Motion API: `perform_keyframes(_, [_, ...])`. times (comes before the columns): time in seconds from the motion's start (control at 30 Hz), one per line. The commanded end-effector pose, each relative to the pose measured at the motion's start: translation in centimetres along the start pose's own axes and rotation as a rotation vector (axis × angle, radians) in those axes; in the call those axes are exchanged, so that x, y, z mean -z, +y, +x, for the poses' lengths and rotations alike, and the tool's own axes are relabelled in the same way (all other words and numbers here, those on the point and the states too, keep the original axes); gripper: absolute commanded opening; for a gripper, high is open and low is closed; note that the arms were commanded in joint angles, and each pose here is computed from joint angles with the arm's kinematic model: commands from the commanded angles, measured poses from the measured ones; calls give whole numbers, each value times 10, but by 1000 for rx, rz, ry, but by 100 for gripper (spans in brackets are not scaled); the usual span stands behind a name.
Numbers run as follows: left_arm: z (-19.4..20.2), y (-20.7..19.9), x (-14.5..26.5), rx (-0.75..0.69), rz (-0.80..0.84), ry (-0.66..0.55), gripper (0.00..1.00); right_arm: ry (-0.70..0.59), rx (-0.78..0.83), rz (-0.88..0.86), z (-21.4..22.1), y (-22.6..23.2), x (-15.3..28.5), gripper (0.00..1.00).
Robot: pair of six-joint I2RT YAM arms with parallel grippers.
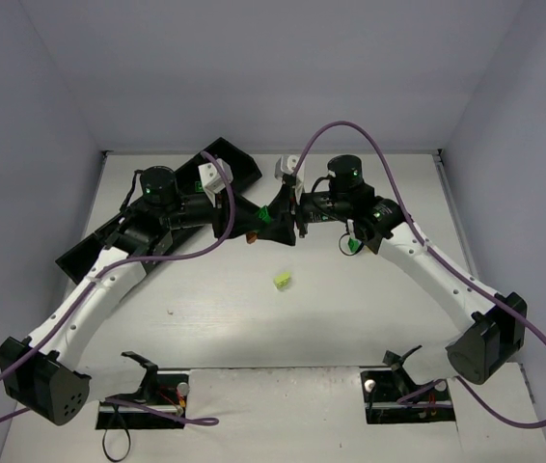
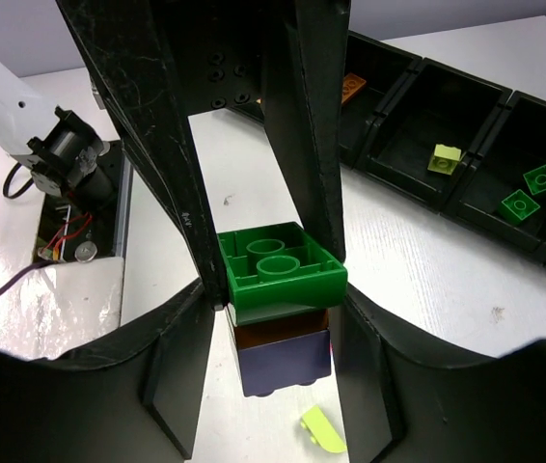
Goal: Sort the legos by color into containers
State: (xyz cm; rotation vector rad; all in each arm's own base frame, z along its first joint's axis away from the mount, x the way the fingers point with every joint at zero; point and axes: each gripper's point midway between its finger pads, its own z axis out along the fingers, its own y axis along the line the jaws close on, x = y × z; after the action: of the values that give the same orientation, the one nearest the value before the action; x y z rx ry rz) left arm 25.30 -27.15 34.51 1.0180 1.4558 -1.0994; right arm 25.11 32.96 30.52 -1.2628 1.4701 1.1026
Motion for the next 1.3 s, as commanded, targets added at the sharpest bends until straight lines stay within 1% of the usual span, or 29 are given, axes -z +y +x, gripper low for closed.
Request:
perform_keyframes(0.0, [-39,-8,2,-154,18,-95,0,-52,56,-18,-19,6,2,47])
perform_keyframes(0.1, [-38,-8,3,-156,17,-91,0,-51,54,-11,-19,5,2,49])
perform_keyframes(0.4, [-40,-8,4,-165,12,-94,0,-42,34,-11,-13,5,1,49])
perform_keyframes(0.6, [-40,-9,4,-167,15,-92,0,-33,22,-5,-8,5,1,44])
perform_keyframes(0.7, [-40,-9,4,-170,11,-92,0,-30,18,-4,-7,5,1,38])
perform_keyframes(0.73, [-40,-9,4,-171,13,-90,0,-29,17,-3,-6,5,2,31])
perform_keyframes(0.83, [-38,-9,4,-165,17,-85,0,-29,21,-1,-5,5,2,16])
perform_keyframes(0.87, [-33,-8,3,-154,16,-78,0,-30,28,1,-6,5,3,0])
perform_keyframes(0.97, [-32,-7,3,-153,11,-77,0,-26,31,3,-3,5,4,0])
perform_keyframes(1.07, [-32,3,5,-153,-42,-73,0,-19,24,20,3,2,7,0])
perform_keyframes(1.17, [-30,33,11,-138,-183,-62,0,9,2,86,19,-8,12,0])
perform_keyframes(1.2, [-29,51,15,-123,-269,-59,0,31,-20,125,32,-13,14,0])
perform_keyframes(1.27, [-23,83,21,-82,-394,-33,0,42,-32,152,39,-14,19,0])
